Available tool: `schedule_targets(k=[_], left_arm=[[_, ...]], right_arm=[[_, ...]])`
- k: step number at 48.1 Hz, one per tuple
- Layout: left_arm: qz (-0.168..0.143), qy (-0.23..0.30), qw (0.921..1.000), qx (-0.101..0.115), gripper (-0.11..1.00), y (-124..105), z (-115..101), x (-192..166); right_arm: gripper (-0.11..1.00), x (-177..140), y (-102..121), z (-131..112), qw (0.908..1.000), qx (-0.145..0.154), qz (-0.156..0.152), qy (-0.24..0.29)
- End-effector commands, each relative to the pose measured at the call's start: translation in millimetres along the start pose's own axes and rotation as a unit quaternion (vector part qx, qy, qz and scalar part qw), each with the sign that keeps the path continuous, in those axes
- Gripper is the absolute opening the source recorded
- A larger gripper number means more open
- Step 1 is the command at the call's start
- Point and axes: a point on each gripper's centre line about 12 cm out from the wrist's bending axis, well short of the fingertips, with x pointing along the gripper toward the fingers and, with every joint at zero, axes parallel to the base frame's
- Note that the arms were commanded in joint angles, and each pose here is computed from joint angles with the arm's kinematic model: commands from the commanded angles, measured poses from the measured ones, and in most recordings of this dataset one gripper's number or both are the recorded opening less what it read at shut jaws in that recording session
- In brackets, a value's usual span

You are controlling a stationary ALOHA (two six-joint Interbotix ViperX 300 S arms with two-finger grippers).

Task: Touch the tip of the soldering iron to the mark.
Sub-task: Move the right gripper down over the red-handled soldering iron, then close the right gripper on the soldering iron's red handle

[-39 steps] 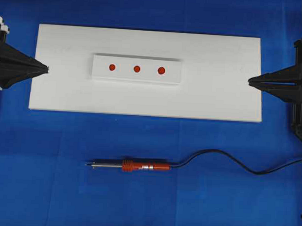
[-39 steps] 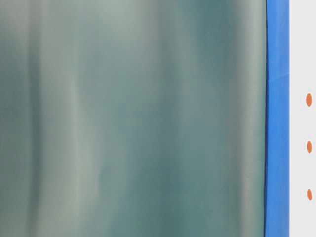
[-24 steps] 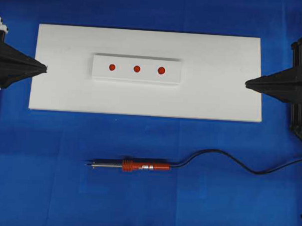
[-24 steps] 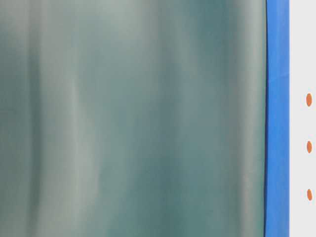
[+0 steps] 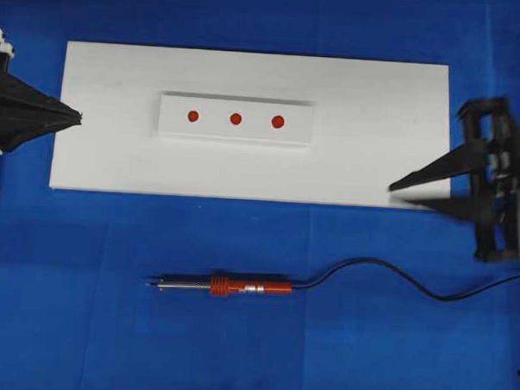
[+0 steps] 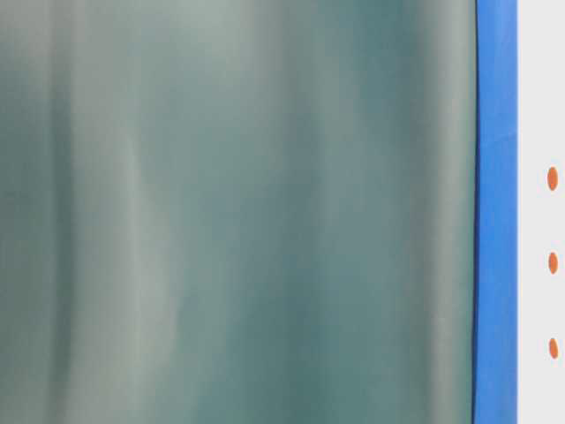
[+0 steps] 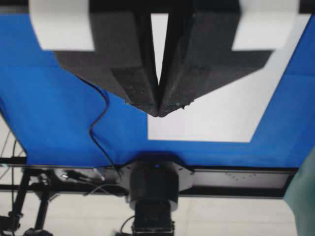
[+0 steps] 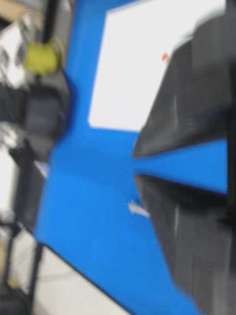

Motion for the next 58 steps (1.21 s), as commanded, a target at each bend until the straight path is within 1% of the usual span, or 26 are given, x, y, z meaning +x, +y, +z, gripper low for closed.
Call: schedule_targets(k=[1,2,3,8,10,11,12,15,19,29,33,35,43,53,58], left_arm=[[0.001,-0.007,1.0,-0.001,0.02,1,4,1],[0.001,-0.008,1.0,-0.001,0.02,1,4,1],[0.001,-0.008,1.0,-0.001,0.02,1,4,1],[0.001,-0.008,1.0,0.0,0.02,1,4,1],[0.002,-0.008,1.0,-0.001,0.02,1,4,1],[0.002,-0.009,1.0,-0.001,0.02,1,4,1],[0.002,-0.009,1.0,-0.001,0.02,1,4,1],[0.003,-0.008,1.0,-0.001,0.02,1,3,1],[0.003,-0.008,1.0,-0.001,0.02,1,3,1],[0.004,-0.01,0.9999,0.003,0.02,1,2,-1],[0.004,-0.013,0.9999,0.003,0.02,1,3,-3],[0.005,-0.014,0.9999,0.003,0.02,2,3,-3],[0.004,-0.014,0.9999,0.003,0.02,1,0,-6],[0.006,-0.005,1.0,0.004,0.02,2,-6,-7],[0.007,-0.004,1.0,0.003,0.02,3,-7,-8]], right_arm=[[0.31,12,5,7,0.9998,0.012,0.009,-0.009],[0.37,15,5,5,0.9998,0.015,0.01,-0.008],[0.45,19,7,2,0.9997,0.02,0.013,-0.006],[0.75,35,11,-10,0.9993,0.03,0.02,0.007],[0.85,42,12,-14,0.999,0.037,0.02,0.013],[0.89,45,13,-18,0.9989,0.039,0.021,0.016],[0.9,51,14,-22,0.9986,0.045,0.021,0.02],[0.87,63,16,-31,0.9979,0.056,0.02,0.026],[0.89,80,19,-43,0.9972,0.066,0.019,0.032],[0.89,125,34,-71,0.9951,0.083,0.019,0.05],[0.89,141,38,-84,0.9937,0.091,0.014,0.064],[0.89,149,38,-92,0.9925,0.099,0.006,0.071],[0.89,166,35,-127,0.9877,0.12,-0.025,0.097],[0.89,177,38,-165,0.9832,0.128,-0.044,0.122],[0.89,182,41,-177,0.9815,0.133,-0.051,0.128]])
